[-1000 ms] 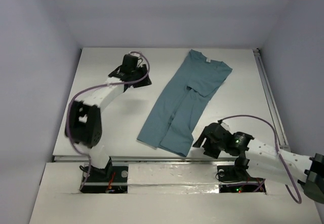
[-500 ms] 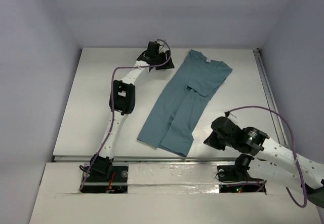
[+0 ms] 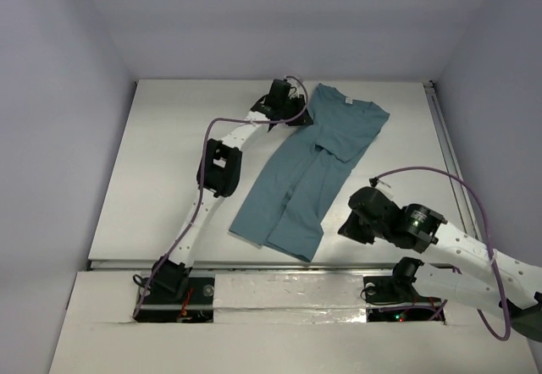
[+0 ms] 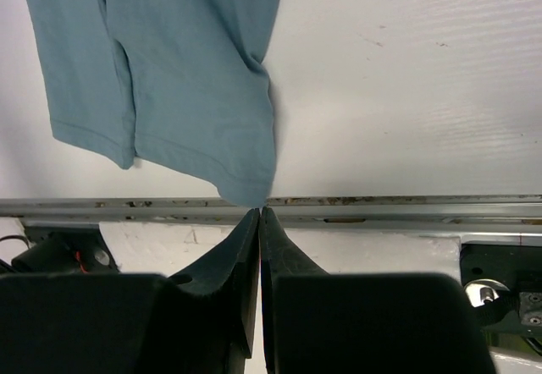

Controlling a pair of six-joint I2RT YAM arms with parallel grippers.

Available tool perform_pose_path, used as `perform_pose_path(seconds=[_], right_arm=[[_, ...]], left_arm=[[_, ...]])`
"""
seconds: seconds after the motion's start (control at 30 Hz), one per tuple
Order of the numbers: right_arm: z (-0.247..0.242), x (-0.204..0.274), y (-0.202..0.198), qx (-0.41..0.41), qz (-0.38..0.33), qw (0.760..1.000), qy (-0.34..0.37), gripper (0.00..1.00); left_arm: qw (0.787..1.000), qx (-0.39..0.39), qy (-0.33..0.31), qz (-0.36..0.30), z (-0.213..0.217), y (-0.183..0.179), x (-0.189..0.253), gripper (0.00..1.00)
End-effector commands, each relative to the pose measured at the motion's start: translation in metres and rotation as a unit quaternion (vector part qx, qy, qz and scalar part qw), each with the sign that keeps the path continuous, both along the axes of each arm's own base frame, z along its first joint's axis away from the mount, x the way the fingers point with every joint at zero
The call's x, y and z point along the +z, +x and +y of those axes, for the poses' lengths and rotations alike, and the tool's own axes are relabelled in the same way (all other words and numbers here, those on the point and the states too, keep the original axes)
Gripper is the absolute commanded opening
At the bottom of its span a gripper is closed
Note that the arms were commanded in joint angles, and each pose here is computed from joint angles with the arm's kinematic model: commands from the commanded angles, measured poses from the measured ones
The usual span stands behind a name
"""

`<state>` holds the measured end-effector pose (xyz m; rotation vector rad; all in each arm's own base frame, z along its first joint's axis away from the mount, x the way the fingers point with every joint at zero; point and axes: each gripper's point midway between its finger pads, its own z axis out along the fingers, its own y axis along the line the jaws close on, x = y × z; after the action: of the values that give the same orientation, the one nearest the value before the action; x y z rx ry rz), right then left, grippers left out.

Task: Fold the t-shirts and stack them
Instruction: Rotate the tshirt 90 degrees

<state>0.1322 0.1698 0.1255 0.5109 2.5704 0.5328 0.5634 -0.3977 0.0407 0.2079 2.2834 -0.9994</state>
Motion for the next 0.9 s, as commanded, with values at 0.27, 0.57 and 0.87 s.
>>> perform_pose_path(seconds=[0.27, 0.57, 0.87], right_arm=[[0.002, 0.007, -0.003, 0.007, -0.005, 1.000, 0.023, 0.09], [0.016, 0.005, 0.002, 0.029, 0.001, 0.999, 0.020, 0.15], [0.032, -0.024, 0.025, 0.035, 0.001, 0.999, -0.015, 0.70]], left_arm=[[0.989, 0.144, -0.033, -0.003, 0.073, 0.052, 0.023, 0.00], [0.967, 0.249, -0.035, -0.024, 0.219, 0.086, 0.056, 0.00], [0.967, 0.250, 0.050, 0.008, 0.261, -0.021, 0.037, 0.60]])
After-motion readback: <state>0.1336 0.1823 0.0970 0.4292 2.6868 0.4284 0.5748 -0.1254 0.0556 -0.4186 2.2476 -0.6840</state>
